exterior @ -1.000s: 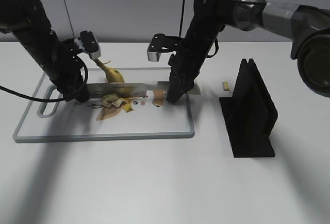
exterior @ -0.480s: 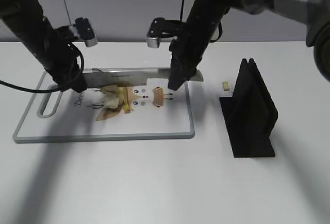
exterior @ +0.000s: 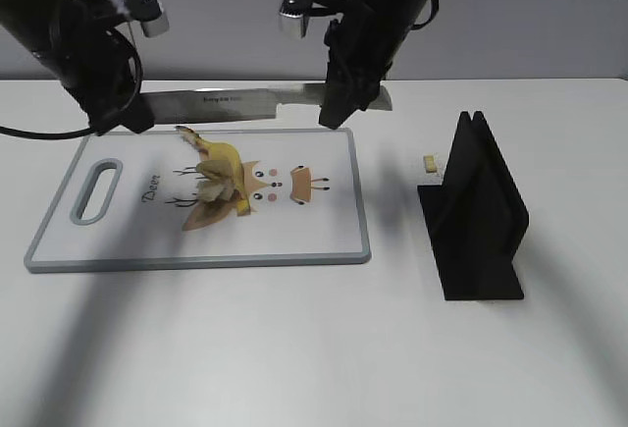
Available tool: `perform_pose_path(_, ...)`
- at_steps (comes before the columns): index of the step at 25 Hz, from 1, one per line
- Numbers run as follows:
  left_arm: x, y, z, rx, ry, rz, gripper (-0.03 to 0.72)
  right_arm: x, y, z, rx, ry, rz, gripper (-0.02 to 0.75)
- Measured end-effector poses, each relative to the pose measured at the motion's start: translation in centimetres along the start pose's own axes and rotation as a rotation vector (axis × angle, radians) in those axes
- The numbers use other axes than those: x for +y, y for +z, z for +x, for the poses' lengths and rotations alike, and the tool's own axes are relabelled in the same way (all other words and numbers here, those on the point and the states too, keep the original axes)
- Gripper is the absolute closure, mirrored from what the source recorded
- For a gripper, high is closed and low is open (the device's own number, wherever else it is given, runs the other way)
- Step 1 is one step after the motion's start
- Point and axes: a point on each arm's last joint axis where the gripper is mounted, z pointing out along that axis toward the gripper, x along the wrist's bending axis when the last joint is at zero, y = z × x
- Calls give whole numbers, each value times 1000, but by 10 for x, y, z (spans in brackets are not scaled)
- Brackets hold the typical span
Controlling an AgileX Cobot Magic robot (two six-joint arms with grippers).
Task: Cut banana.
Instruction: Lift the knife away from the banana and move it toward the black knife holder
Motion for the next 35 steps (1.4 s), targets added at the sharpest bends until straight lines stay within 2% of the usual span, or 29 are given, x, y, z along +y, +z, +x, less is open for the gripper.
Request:
perform_pose_path(4,3,-10,-2,3,0,-10,636,4,-12,2,-14,-10,-12,528)
perform_pose_path(6,5,-14,-4,3,-20,-27,589,6,-18,5,-16,-18,-15,529)
perform_pose_path(9,9,-22,-4,16,-56,-65,401,8,-26,6,-26,-26,-25,542)
perform_pose_path(11,13,-30,-5,29,-62,-86,222,11,-33,8,-34,-30,-37,547)
perform_pose_path(13,16,-41,-6,52,-58,-106,92,14,-40,11,-42,-34,-51,554)
perform_pose_path(15,20,-53,-7,85,-56,-129,24,17,-52,15,-56,-40,-67,563)
perform_pose_path(22,32,-104,-13,241,-82,-219,-2,13,-67,30,-50,-37,-56,566)
perform_pose_path(25,32,-126,-15,296,-145,-246,0,17,-74,38,-47,3,-71,566)
perform_pose_path(28,22,-149,-16,369,-259,-224,4,21,-92,44,-67,124,-100,566)
perform_pose_path(31,5,-172,-17,439,-430,-177,14,24,-111,49,-92,278,-124,566)
perform_pose_path(35,-21,-194,-29,449,-667,-51,30,25,-130,55,-126,442,-146,566)
